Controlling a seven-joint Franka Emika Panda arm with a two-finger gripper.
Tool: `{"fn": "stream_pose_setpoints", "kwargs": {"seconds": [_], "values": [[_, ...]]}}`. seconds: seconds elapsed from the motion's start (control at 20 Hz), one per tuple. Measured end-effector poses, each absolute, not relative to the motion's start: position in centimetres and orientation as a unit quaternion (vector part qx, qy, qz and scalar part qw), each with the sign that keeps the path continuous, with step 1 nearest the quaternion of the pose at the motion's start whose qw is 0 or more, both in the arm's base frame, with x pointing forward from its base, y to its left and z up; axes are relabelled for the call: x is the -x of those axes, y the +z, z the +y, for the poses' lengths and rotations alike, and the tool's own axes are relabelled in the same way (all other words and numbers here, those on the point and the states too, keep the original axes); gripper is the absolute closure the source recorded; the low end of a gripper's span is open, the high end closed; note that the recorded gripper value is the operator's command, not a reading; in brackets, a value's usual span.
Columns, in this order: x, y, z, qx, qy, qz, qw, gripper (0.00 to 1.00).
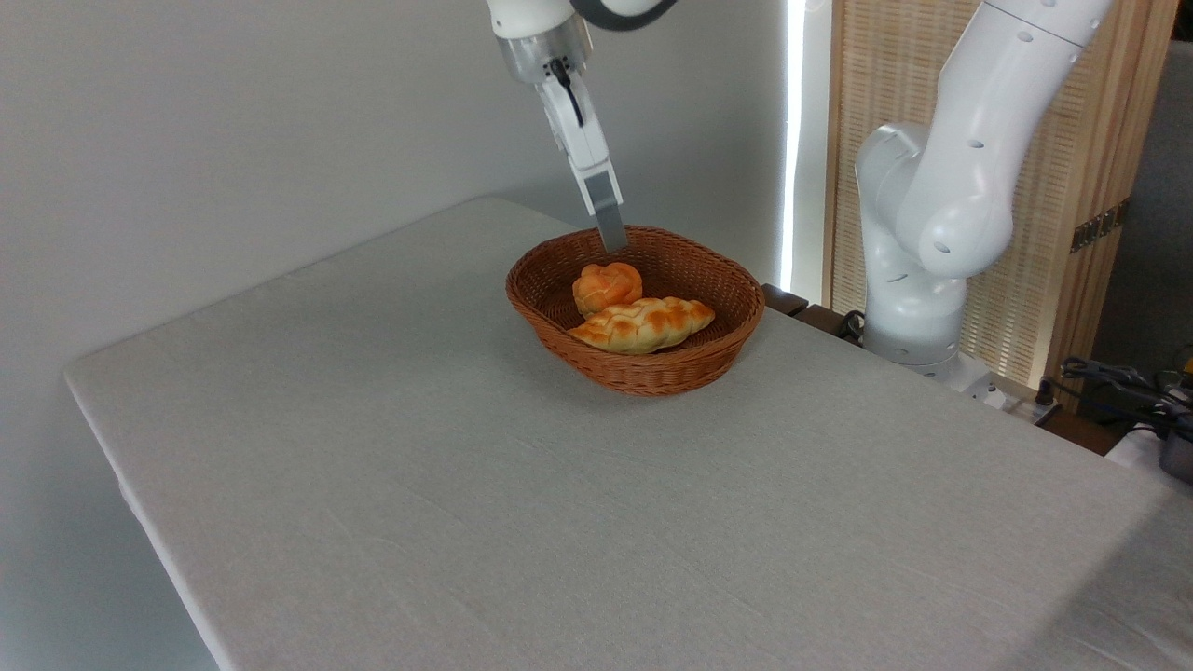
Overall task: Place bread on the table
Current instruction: 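Lower the gripper into the basket over the round orange bun, then close the gripper on the round orange bun, then lift the bun out of the basket and carry it beside the basket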
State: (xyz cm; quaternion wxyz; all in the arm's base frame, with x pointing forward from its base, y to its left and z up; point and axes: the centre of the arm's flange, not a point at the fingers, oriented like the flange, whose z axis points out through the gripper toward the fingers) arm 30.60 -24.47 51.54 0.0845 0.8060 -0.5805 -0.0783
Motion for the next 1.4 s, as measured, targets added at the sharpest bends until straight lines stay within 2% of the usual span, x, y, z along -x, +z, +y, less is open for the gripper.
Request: {"fn": "stream_pose_setpoints", "kwargs": {"seconds": [0.3, 0.5, 0.55, 0.7, 0.9, 0.95, 1.15, 1.4], "values": [[-29.4, 46.0, -26.2, -0.802, -0.046, -0.592, 0.066, 0.00], [-28.9, 44.4, -26.4, -0.800, -0.041, -0.595, 0.061, 0.00], [-28.8, 44.2, -26.3, -0.800, -0.042, -0.595, 0.061, 0.04], [-28.7, 43.8, -26.2, -0.800, -0.047, -0.595, 0.060, 0.43], [-28.6, 43.5, -26.2, -0.800, -0.047, -0.595, 0.060, 0.53], [-28.6, 43.4, -26.2, -0.801, -0.044, -0.594, 0.060, 0.61], [-28.7, 42.6, -26.1, -0.803, -0.030, -0.593, 0.059, 0.74], [-28.7, 42.5, -26.0, -0.802, -0.029, -0.593, 0.059, 0.74]]}}
